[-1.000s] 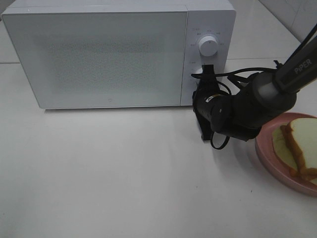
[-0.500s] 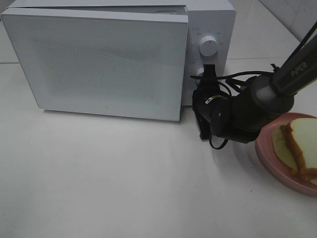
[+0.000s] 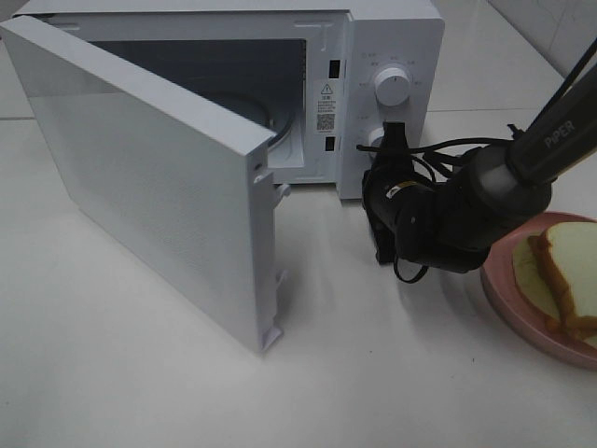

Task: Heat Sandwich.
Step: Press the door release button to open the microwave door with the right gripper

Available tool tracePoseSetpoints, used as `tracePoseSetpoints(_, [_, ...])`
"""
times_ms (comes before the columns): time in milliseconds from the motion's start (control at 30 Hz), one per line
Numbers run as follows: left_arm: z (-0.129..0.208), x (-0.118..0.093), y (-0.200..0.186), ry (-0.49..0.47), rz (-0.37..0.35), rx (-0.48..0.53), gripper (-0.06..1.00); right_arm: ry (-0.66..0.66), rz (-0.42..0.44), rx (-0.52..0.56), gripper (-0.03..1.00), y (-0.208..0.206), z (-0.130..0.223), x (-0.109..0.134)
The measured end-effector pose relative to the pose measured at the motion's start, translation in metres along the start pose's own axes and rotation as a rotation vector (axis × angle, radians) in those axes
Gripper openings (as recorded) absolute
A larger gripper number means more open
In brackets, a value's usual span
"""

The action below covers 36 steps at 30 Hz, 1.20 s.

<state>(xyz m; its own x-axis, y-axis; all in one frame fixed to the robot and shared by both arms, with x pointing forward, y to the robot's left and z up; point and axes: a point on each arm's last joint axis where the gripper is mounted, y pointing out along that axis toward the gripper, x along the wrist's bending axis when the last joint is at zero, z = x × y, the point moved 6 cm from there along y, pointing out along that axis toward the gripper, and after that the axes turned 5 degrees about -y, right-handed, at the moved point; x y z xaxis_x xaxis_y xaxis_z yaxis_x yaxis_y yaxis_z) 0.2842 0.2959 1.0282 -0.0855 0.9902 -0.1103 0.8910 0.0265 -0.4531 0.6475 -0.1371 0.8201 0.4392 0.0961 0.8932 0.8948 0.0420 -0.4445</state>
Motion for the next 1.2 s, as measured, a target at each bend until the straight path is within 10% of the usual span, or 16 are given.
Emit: tracePoseSetpoints(1200, [0.0, 0.0, 0.0, 0.0, 0.0, 0.0, 0.8, -0.095, -0.014, 0.018, 0.02, -0.0086, -0.0043, 0.0022])
